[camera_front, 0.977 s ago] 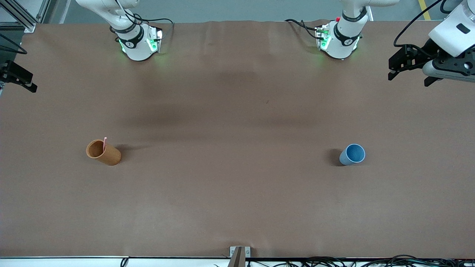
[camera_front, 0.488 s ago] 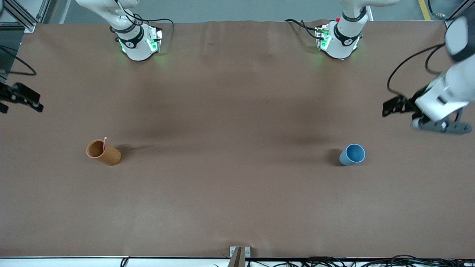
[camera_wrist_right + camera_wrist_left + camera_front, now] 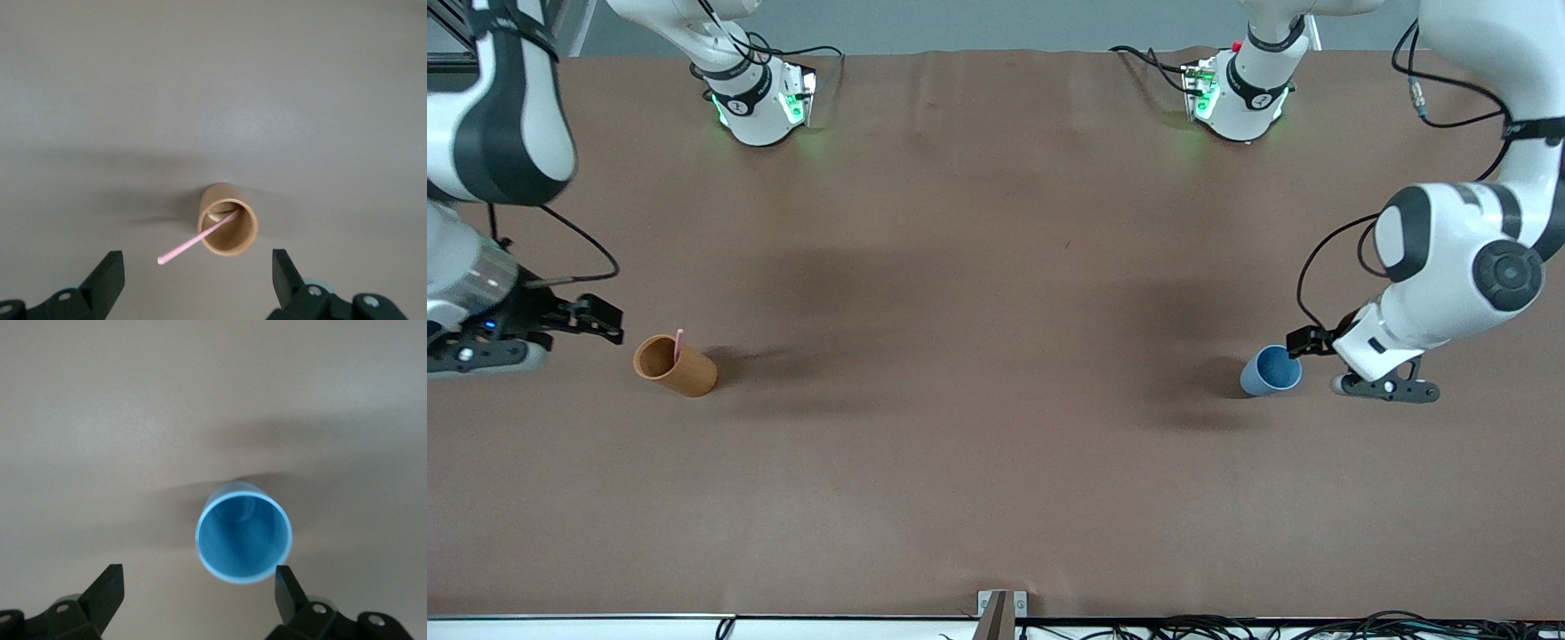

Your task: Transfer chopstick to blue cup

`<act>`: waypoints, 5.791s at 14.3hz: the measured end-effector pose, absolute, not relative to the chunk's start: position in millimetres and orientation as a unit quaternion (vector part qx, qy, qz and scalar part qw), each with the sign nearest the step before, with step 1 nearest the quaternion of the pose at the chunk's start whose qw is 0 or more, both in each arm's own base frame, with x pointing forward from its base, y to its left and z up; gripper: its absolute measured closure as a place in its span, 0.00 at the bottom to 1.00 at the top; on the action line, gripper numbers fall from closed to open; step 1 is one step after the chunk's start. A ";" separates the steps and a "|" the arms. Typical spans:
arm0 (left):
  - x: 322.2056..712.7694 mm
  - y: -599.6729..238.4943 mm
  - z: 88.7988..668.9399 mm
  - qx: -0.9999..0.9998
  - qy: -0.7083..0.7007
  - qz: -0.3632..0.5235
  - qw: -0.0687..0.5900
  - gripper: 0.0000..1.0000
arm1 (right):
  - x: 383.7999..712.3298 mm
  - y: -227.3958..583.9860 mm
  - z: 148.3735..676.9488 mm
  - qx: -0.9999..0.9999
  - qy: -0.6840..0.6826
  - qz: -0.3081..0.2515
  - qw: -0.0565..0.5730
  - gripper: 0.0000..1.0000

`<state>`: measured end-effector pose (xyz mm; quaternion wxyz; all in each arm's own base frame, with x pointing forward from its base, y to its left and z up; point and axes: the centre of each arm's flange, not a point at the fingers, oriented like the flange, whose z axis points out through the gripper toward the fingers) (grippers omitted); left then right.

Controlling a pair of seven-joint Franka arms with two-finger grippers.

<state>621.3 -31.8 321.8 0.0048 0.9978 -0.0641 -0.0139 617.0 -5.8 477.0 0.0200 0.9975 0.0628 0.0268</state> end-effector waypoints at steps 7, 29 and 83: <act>612.6 -32.4 250.7 0.999 -0.054 -0.005 0.000 0.44 | 593.9 28.1 394.0 0.991 0.121 0.011 0.055 0.04; 562.1 -407.4 330.7 0.988 0.146 -0.015 0.036 0.95 | 574.9 46.2 369.0 0.973 0.197 0.007 0.122 0.74; 523.2 -101.1 656.1 0.995 -0.098 0.009 -0.009 0.00 | 535.9 441.3 513.5 0.983 -0.049 0.135 -0.113 0.90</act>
